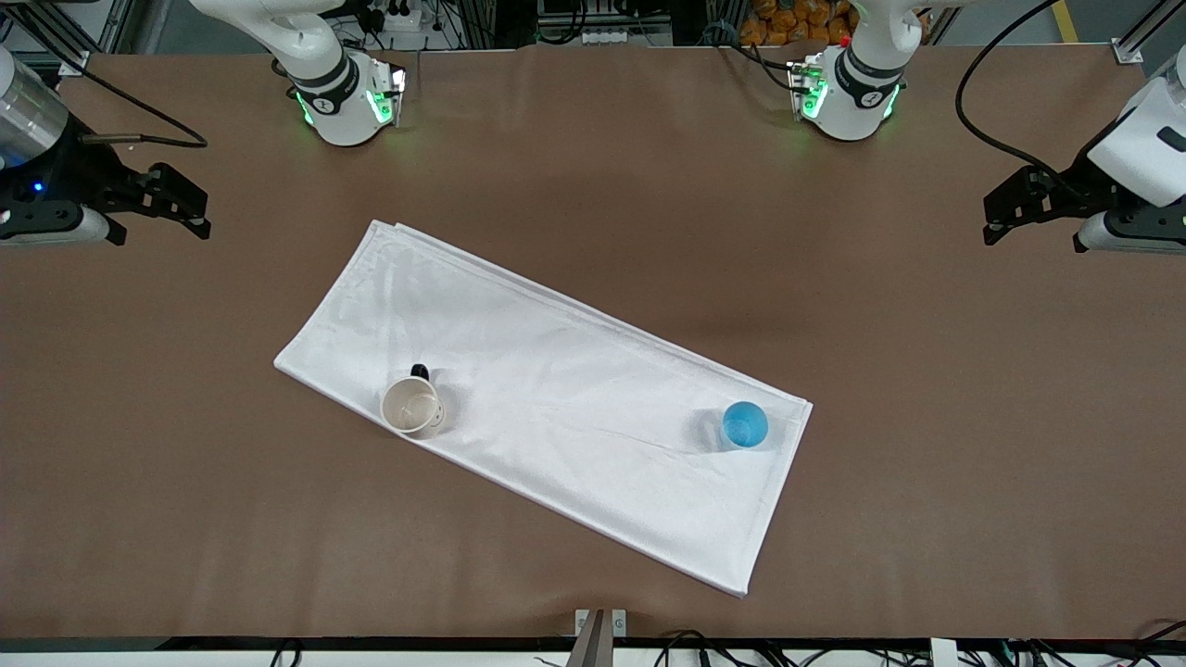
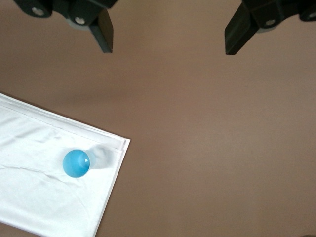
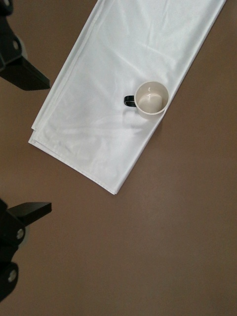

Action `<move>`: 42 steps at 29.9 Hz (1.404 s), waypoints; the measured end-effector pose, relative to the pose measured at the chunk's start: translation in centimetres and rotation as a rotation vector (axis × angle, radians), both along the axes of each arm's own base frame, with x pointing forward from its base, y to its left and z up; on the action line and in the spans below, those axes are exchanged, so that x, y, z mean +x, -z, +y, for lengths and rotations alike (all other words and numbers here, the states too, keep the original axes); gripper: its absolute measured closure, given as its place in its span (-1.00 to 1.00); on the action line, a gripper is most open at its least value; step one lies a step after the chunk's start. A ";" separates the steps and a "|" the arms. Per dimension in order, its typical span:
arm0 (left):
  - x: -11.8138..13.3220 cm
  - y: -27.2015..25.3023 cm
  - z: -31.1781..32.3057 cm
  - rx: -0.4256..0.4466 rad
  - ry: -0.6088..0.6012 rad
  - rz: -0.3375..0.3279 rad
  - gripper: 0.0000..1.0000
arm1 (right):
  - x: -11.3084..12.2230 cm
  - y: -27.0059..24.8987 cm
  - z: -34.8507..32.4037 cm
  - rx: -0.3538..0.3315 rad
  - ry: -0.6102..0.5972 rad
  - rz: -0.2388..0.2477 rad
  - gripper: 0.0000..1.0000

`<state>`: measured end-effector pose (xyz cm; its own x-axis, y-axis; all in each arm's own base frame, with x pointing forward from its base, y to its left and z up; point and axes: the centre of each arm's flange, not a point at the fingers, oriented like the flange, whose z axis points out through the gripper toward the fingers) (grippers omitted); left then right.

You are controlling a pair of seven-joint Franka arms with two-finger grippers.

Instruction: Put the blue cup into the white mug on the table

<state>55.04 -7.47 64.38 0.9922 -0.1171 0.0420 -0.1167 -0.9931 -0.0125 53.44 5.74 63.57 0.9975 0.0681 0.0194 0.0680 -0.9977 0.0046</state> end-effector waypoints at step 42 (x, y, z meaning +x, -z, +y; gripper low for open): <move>9.1 18.1 -6.1 -0.028 -0.105 0.098 -1.00 | 1.0 9.8 3.2 0.040 0.003 0.056 -1.00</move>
